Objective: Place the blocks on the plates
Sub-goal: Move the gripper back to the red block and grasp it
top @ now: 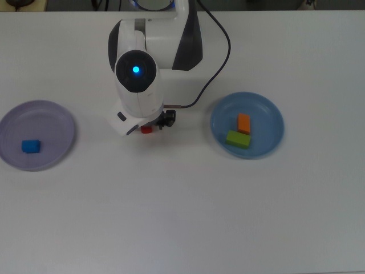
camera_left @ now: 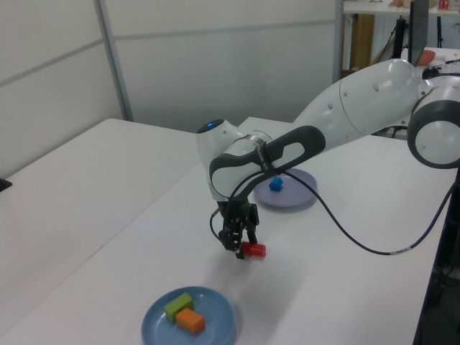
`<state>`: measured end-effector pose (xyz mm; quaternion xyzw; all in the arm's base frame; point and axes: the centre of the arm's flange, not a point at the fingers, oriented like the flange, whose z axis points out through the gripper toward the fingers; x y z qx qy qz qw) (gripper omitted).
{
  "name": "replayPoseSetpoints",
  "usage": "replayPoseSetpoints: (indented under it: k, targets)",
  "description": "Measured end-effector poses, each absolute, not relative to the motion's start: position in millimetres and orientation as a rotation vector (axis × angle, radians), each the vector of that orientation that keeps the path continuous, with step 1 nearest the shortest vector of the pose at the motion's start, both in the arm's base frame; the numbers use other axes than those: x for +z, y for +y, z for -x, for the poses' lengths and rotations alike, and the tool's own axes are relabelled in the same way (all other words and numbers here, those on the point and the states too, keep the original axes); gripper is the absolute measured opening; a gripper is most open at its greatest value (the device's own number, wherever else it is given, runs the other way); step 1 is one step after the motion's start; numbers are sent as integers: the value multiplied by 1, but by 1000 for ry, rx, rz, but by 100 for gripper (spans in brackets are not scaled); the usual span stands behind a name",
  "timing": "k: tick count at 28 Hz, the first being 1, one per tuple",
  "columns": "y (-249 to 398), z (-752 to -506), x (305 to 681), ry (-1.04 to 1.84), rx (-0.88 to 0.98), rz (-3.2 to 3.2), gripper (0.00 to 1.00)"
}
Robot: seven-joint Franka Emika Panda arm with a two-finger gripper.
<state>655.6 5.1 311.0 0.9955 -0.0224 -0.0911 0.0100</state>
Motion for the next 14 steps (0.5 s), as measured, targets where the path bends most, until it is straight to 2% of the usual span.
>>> replayPoseSetpoints:
  k: [2,5,6,9,14]
  targets:
    - [3,-656,311,-65,-282,-3098,60]
    - [1,-656,311,-51,-279,-3080,49]
    - [1,-656,311,-47,-278,-3075,43]
    - [0,-656,311,-43,-277,-3071,34]
    - [0,-656,312,-42,-275,-3070,33]
